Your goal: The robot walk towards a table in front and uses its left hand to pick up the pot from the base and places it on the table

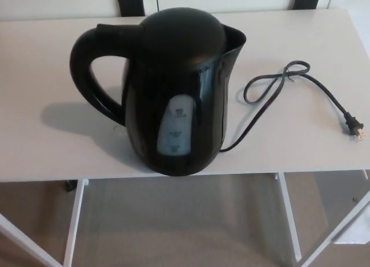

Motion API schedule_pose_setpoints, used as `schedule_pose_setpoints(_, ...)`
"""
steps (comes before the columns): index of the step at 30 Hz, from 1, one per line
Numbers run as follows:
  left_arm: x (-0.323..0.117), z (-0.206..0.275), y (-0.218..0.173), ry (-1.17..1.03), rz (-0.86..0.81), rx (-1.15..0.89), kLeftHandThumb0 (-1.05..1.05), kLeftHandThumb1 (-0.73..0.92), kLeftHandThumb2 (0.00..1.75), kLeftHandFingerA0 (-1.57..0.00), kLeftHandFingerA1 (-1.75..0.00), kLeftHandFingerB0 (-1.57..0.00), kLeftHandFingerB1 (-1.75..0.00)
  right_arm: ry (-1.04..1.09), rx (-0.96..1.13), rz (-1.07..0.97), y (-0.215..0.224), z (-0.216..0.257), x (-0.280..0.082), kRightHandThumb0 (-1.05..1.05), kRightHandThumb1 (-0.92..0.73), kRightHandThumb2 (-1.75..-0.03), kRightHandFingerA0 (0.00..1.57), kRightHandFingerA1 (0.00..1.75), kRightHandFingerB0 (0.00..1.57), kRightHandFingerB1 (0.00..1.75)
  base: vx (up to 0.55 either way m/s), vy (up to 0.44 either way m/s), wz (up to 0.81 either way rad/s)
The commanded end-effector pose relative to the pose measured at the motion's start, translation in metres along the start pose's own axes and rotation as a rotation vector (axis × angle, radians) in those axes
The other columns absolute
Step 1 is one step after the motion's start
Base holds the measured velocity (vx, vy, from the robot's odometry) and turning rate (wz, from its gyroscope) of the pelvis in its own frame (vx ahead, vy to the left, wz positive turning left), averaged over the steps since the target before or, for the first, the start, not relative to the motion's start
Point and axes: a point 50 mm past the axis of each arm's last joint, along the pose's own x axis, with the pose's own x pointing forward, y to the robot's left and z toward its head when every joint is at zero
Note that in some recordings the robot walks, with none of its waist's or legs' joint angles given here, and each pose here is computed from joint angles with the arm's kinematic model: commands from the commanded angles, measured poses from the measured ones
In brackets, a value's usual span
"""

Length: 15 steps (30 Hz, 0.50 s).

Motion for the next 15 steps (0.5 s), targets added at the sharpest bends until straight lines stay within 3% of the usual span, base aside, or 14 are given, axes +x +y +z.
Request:
schedule_pose_setpoints(1, -0.0018, 0.0022, 0.0053, 0.01, 0.014, 0.013, -0.31, 0.67, 0.6, -0.45, -0.39, -0.29, -0.33, -0.008, -0.053, -0.009, -0.0009, 0.0009, -0.0008, -0.35, -0.68, -0.6, 0.44, 0.52, 0.39, 0.46, 0.02, 0.091, -0.09)
schedule_pose_setpoints(10, -0.002, 0.0048, 0.0042, 0.008, -0.009, 0.044, -0.32, 0.68, 0.6, -0.45, -0.39, -0.29, -0.33, -0.01, -0.019, -0.011, -0.0006, 0.0001, 0.0003, -0.35, -0.67, -0.59, 0.42, 0.52, 0.4, 0.48, 0.03, 0.197, 0.12)
schedule_pose_setpoints(11, -0.0015, 0.0047, 0.0042, 0.008, -0.007, 0.042, -0.33, 0.68, 0.61, -0.47, -0.4, -0.31, -0.34, -0.009, -0.02, -0.011, -0.001, 0.0001, 0.0007, -0.37, -0.47, -0.88, 0.39, 0.61, 0.34, 0.57, 0.09, 0.016, 0.14)
schedule_pose_setpoints(15, -0.001, 0.0048, 0.0016, 0.01, -0.002, 0.041, -0.33, 0.69, 0.61, -0.48, -0.4, -0.34, -0.35, -0.007, -0.03, -0.015, -0.002, 0.0003, 0.0014, -0.38, -0.48, -0.87, 0.4, 0.61, 0.35, 0.57, 0.06, -0.013, 0.06)
